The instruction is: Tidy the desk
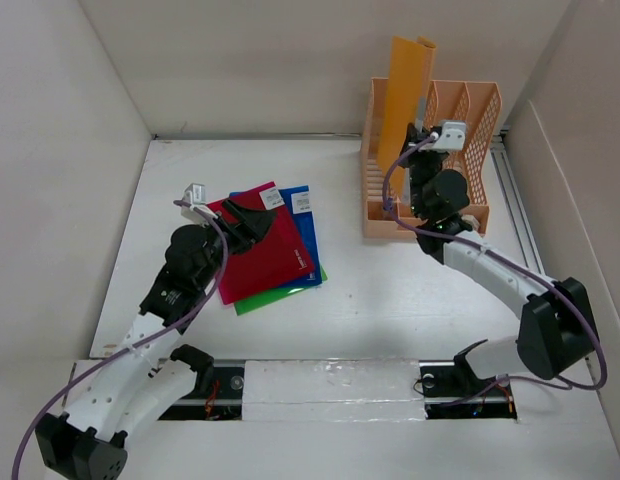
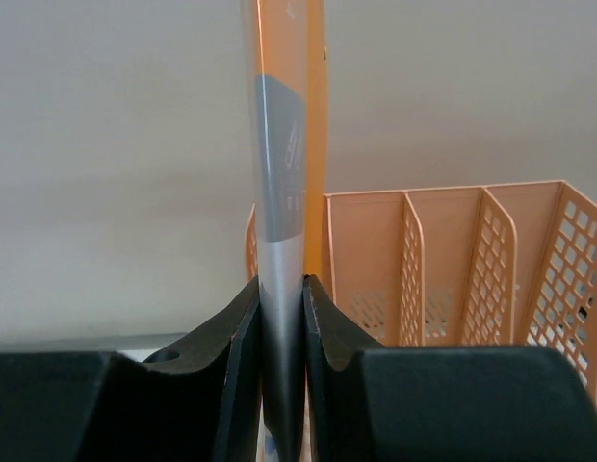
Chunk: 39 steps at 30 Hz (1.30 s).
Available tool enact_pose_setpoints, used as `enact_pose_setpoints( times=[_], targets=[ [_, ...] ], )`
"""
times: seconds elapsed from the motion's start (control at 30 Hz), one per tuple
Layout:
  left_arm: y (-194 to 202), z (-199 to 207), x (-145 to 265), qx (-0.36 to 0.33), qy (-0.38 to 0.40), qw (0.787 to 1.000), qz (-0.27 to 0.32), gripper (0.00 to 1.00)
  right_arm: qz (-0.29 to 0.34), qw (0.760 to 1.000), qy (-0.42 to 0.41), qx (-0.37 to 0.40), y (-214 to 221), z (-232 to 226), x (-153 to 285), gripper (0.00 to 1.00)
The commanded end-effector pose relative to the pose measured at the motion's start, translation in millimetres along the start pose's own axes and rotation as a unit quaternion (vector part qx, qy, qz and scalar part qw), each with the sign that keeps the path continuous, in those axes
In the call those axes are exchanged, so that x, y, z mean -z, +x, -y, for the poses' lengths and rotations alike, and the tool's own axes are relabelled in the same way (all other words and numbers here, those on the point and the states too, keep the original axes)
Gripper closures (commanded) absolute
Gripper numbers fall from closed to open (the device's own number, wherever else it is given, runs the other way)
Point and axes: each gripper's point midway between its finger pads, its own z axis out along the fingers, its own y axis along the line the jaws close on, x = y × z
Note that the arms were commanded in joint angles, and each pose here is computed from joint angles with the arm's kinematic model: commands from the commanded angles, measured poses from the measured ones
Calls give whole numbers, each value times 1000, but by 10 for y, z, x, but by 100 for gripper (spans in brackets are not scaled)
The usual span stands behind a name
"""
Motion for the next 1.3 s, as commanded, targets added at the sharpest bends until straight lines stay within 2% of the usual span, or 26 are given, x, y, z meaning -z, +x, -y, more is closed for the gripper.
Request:
enact_pose_setpoints(
  times=[0.0,0.27,0.3,0.63,1.0,1.07,1.1,1.17,1.2,1.27],
  targets=[
    [-51,42,-35,-2,22,1000,11,34,105,993,-28,-40,-682,-89,-165,100],
    [10,-12,-87,2,16,1000,1,34,126,990,-40,-42,-482,-119,-260,100],
    [12,-20,-84,1,14,1000,0,34,142,988,-34,-42,-517,-103,-277,100],
    [-14,-48,-81,0,8,1000,9,34,166,984,31,-52,-85,13,-460,100],
    [29,-81,-138,4,4,1000,1,35,136,986,76,-63,510,4,-384,100],
    [42,-76,-153,3,5,1000,-3,35,125,986,87,-63,600,2,-347,96],
    [39,-67,-153,5,6,1000,-3,35,121,987,90,-63,631,-17,-305,87],
    [49,-75,-157,5,6,1000,-4,35,113,987,99,-64,705,-9,-247,76],
    [51,-73,-156,5,7,1000,-4,35,112,987,100,-63,710,6,-229,64],
    [53,-74,-152,6,7,1000,-4,35,102,987,105,-63,759,8,-167,56]
  ],
)
